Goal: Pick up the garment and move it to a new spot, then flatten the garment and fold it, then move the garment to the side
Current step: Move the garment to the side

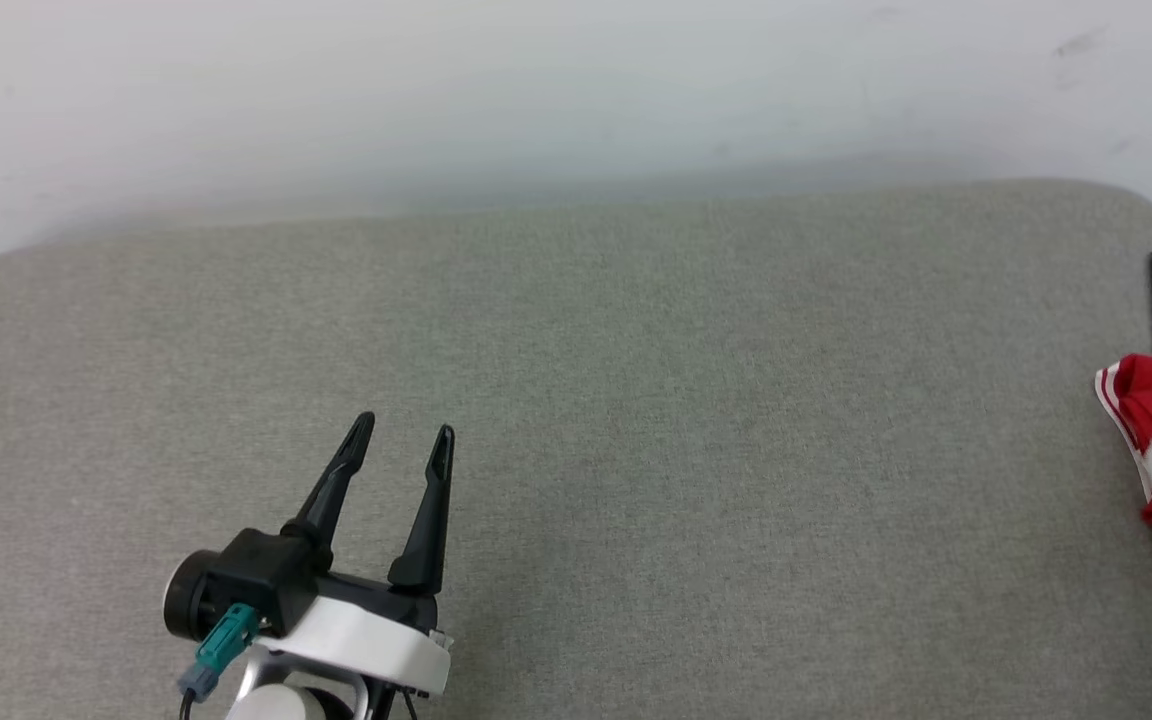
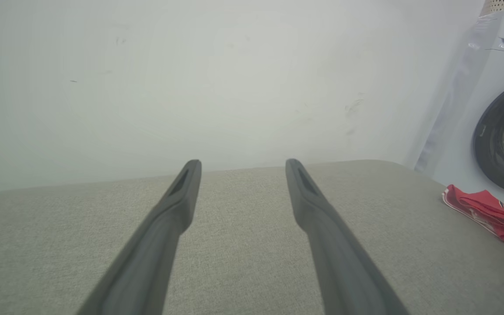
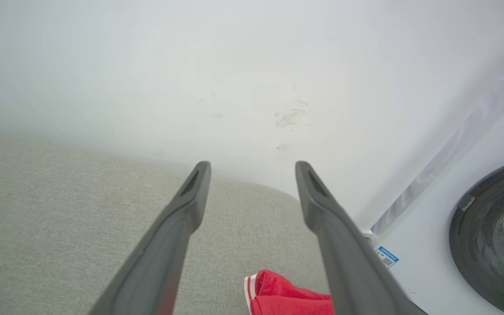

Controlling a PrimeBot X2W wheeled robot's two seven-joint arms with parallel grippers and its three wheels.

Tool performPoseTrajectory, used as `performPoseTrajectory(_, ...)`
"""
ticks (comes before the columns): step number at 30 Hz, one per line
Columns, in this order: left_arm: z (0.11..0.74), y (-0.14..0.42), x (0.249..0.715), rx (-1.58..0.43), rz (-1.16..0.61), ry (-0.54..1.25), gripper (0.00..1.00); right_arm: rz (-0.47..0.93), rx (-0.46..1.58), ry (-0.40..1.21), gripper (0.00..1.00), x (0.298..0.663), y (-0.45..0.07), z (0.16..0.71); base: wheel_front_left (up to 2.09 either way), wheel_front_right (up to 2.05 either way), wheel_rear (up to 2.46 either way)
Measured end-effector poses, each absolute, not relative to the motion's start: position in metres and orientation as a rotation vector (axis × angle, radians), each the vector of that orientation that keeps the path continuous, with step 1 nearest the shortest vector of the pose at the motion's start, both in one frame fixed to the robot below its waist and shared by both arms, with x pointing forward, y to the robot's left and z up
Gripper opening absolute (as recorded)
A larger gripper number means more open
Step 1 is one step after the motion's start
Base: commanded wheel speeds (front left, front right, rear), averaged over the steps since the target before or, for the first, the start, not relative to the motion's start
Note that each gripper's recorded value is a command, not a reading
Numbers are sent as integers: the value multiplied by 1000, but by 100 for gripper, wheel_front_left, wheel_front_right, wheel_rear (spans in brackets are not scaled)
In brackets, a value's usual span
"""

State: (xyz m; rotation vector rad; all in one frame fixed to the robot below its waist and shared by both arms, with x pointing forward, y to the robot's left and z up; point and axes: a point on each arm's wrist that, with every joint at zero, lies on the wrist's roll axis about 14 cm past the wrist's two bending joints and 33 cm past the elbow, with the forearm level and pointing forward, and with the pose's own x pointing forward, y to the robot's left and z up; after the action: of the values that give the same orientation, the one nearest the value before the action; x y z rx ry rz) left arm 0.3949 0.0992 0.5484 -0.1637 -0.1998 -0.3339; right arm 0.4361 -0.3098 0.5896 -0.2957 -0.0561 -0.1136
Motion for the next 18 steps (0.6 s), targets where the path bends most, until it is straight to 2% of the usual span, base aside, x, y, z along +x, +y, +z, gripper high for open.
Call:
performPoseTrajectory(7,546,114,383,-197,-278,-189,100,-48,-66,-182,100,407,-251,585,0,0,0)
performPoseTrajectory(13,535,122,374,-216,-243,-157,100,-3,37,-186,100,378,-214,560,0,0,0)
performPoseTrajectory(18,527,129,371,-236,-211,-135,100,4,91,-158,100,366,-203,539,0,0,0)
